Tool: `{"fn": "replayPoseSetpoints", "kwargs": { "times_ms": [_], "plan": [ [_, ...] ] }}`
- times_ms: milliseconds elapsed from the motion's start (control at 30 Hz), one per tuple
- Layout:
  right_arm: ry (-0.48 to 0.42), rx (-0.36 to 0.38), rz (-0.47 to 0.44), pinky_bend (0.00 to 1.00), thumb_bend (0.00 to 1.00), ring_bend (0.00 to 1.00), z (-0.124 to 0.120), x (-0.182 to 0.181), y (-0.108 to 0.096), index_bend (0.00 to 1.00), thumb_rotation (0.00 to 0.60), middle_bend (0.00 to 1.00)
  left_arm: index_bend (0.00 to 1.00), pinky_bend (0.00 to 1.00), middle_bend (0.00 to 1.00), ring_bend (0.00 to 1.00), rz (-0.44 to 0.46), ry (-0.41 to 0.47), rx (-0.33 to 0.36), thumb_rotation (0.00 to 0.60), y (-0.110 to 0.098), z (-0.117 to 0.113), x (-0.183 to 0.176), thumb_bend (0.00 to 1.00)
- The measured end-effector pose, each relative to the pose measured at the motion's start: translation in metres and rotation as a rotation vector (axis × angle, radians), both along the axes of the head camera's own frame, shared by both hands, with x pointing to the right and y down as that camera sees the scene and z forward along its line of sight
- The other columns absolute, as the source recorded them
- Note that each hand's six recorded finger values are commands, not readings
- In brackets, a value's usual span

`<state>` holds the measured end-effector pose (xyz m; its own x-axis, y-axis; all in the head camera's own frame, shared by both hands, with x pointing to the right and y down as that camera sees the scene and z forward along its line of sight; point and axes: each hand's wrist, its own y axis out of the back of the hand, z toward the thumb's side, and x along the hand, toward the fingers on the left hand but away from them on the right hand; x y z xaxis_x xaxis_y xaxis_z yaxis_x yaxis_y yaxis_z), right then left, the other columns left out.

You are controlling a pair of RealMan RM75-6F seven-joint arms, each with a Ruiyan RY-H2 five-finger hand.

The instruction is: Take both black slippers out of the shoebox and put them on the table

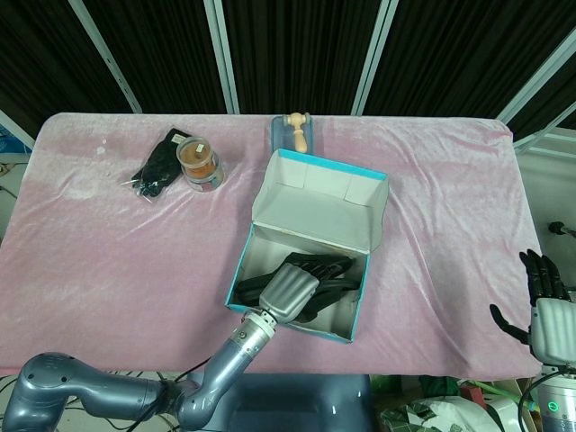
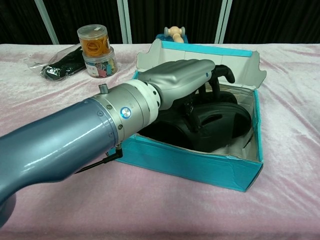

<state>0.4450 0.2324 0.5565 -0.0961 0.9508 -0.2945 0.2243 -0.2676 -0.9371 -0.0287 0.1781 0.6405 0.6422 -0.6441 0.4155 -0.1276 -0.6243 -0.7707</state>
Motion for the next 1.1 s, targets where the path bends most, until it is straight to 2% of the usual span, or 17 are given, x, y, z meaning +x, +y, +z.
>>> {"fn": "replayPoseSetpoints", "kwargs": {
  "times_ms": [200,433,600,700,867,967,1100],
  "plan": [
    [-0.001,-0.004,0.004,0.22,0.17,0.0,0.0,0.001,0.002,0.08,0.6,0.05,0.15,0.44,0.28,0.26,-0.005,-0.027,0.023,0.6,0.001,0.009,0.007,0.18],
    [-0.004,-0.001,0.014,0.22,0.17,0.01,-0.002,0.005,0.004,0.08,0.6,0.05,0.15,0.44,0.28,0.26,0.026,-0.031,0.029,0.6,0.007,0.013,0.019,0.17],
    [-0.01,-0.003,0.019,0.22,0.17,0.01,-0.002,0.006,0.006,0.08,0.6,0.05,0.18,0.45,0.3,0.27,0.051,-0.069,0.055,0.6,0.012,0.02,0.02,0.17],
    [-0.012,-0.003,0.021,0.22,0.17,0.01,-0.001,0.007,0.007,0.08,0.6,0.05,0.27,0.54,0.36,0.36,0.055,-0.092,0.063,0.6,0.014,0.027,0.02,0.21],
    [-0.016,-0.001,0.023,0.22,0.17,0.01,-0.001,0.007,0.007,0.08,0.6,0.05,0.44,0.72,0.53,0.55,0.038,-0.088,0.103,0.6,0.014,0.028,0.022,0.31],
    [-0.016,-0.001,0.023,0.22,0.17,0.01,-0.001,0.007,0.007,0.08,0.6,0.05,0.48,0.75,0.57,0.59,0.013,-0.044,0.12,0.6,0.012,0.022,0.022,0.32],
    [-0.015,-0.005,0.02,0.22,0.17,0.01,0.0,0.006,0.006,0.08,0.6,0.05,0.48,0.75,0.58,0.59,-0.021,0.027,0.128,0.6,0.007,0.011,0.021,0.32]
  ]
}}
